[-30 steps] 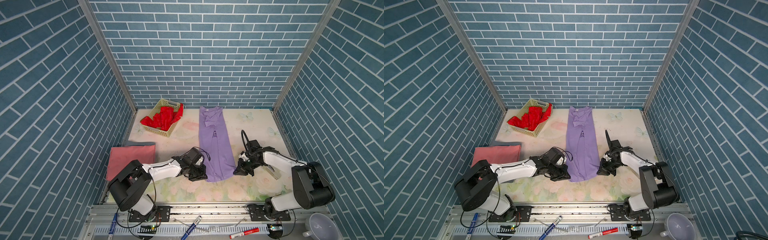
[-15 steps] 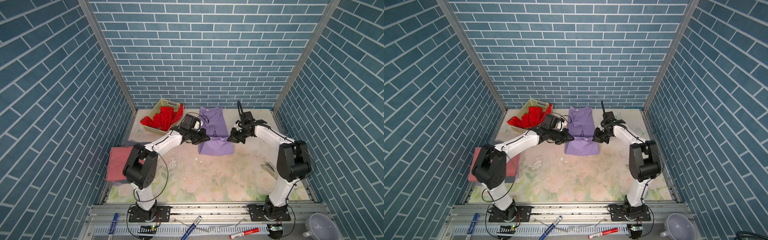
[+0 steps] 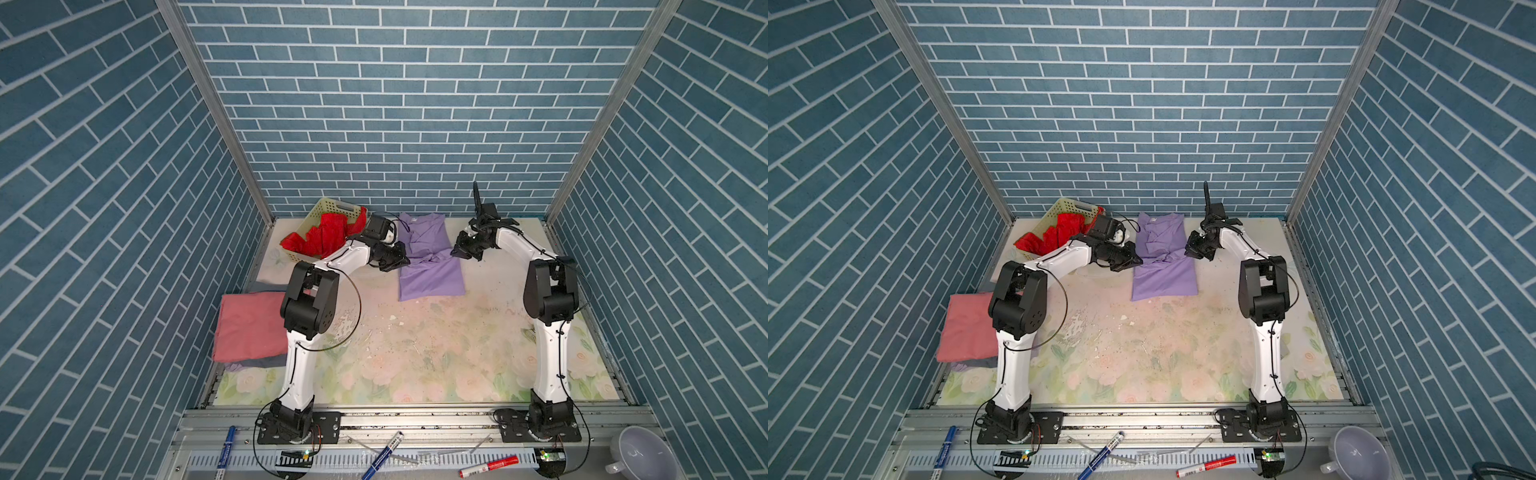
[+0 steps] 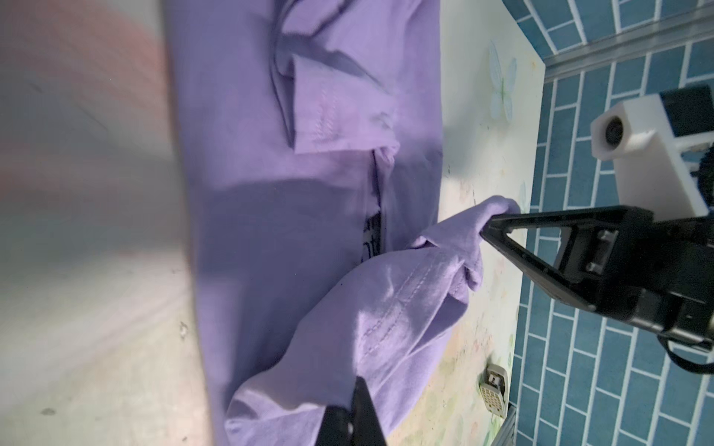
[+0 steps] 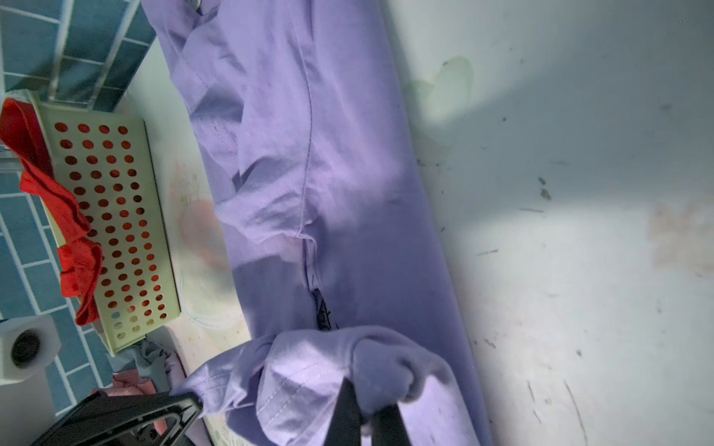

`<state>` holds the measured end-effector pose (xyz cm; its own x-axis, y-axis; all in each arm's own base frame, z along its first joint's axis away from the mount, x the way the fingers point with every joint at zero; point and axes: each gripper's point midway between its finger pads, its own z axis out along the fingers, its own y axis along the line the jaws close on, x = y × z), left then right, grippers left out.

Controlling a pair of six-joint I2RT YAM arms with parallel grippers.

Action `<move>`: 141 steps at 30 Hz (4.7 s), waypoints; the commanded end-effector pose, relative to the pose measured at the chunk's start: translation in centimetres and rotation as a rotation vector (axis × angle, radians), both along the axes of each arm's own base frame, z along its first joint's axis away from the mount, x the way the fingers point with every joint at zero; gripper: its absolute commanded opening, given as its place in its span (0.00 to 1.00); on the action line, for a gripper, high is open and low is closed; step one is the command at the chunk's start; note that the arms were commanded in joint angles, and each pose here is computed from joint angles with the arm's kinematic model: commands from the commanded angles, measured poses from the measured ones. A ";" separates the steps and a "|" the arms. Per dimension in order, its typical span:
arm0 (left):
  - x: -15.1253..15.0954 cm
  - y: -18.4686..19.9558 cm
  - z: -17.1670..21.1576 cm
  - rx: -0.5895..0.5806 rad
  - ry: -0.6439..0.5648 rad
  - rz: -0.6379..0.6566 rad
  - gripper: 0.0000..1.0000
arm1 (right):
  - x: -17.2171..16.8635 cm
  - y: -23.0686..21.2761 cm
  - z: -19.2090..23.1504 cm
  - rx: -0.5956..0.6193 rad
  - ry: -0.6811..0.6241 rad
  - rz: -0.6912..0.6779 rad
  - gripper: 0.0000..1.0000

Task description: Fold and stack the t-shirts

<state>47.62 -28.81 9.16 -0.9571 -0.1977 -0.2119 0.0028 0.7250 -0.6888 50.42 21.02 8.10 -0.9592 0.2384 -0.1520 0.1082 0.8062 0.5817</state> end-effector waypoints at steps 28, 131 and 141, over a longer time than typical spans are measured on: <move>-12.9 1.3 -2.4 0.070 0.140 0.109 0.72 | -14.2 -4.2 -1.4 0.152 0.184 -0.082 0.63; -2.0 1.3 -1.7 0.141 0.152 0.158 0.72 | -2.3 -4.4 2.0 0.094 -0.072 -0.220 0.68; -6.0 -1.2 -4.2 0.022 0.237 0.193 0.74 | -6.1 -3.9 -0.2 0.137 -0.001 -0.286 0.72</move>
